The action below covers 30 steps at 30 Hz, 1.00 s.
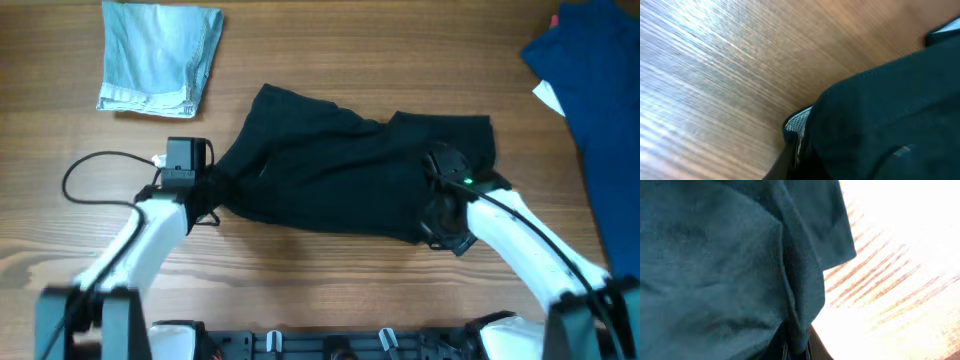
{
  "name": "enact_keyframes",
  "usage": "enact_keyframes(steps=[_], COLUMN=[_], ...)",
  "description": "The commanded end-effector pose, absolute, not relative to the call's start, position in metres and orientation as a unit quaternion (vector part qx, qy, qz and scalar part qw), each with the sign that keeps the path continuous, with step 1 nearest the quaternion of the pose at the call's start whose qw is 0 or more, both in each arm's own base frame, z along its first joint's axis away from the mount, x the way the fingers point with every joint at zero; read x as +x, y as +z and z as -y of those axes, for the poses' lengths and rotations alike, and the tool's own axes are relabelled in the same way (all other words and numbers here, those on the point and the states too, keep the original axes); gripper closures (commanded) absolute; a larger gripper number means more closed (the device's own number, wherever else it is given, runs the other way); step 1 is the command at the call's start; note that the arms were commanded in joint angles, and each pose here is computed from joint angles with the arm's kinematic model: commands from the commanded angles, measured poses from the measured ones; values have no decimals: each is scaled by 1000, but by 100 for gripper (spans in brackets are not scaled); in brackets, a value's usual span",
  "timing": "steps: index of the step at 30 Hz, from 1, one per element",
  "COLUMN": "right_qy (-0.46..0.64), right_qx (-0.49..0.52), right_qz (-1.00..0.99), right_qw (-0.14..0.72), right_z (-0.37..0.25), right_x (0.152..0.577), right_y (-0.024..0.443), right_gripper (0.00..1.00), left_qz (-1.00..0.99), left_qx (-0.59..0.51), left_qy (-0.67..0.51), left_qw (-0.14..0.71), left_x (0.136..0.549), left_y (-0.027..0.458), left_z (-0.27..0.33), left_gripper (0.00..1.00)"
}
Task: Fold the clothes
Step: 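Lift and stretch the trousers out between both grippers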
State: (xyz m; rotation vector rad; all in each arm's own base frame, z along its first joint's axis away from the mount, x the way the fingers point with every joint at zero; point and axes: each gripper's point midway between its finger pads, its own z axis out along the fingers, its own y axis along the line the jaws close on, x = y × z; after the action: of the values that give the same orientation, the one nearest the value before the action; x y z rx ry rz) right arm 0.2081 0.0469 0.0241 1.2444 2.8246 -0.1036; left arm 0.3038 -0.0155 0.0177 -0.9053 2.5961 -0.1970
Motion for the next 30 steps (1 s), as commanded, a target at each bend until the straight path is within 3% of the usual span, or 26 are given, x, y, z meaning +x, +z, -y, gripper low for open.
enact_keyframes(steps=[1, 5, 9, 18, 24, 30], right_qy=[4, 55, 98, 122, 147, 151], right_qx=[396, 374, 344, 317, 310, 316], right_qz=[-909, -904, -896, -859, -827, -801], right_qw=[129, 198, 265, 384, 447, 486], right_z=[-42, -43, -42, -18, -3, 9], right_x=[241, 244, 239, 208, 173, 157], right_y=[85, 150, 229, 370, 433, 460], right_gripper=[96, 96, 96, 96, 96, 96], left_qz=[-897, -860, -797, -700, -692, -671], left_qx=[-315, -303, -280, -215, -163, -113], left_qy=[-107, -147, -200, -251, -311, -378], left_qw=[291, 384, 496, 633, 631, 628], left_x=[316, 292, 243, 157, 144, 143], left_y=[98, 173, 260, 436, 464, 487], left_z=[15, 13, 13, 13, 37, 62], left_gripper=[96, 96, 96, 96, 96, 96])
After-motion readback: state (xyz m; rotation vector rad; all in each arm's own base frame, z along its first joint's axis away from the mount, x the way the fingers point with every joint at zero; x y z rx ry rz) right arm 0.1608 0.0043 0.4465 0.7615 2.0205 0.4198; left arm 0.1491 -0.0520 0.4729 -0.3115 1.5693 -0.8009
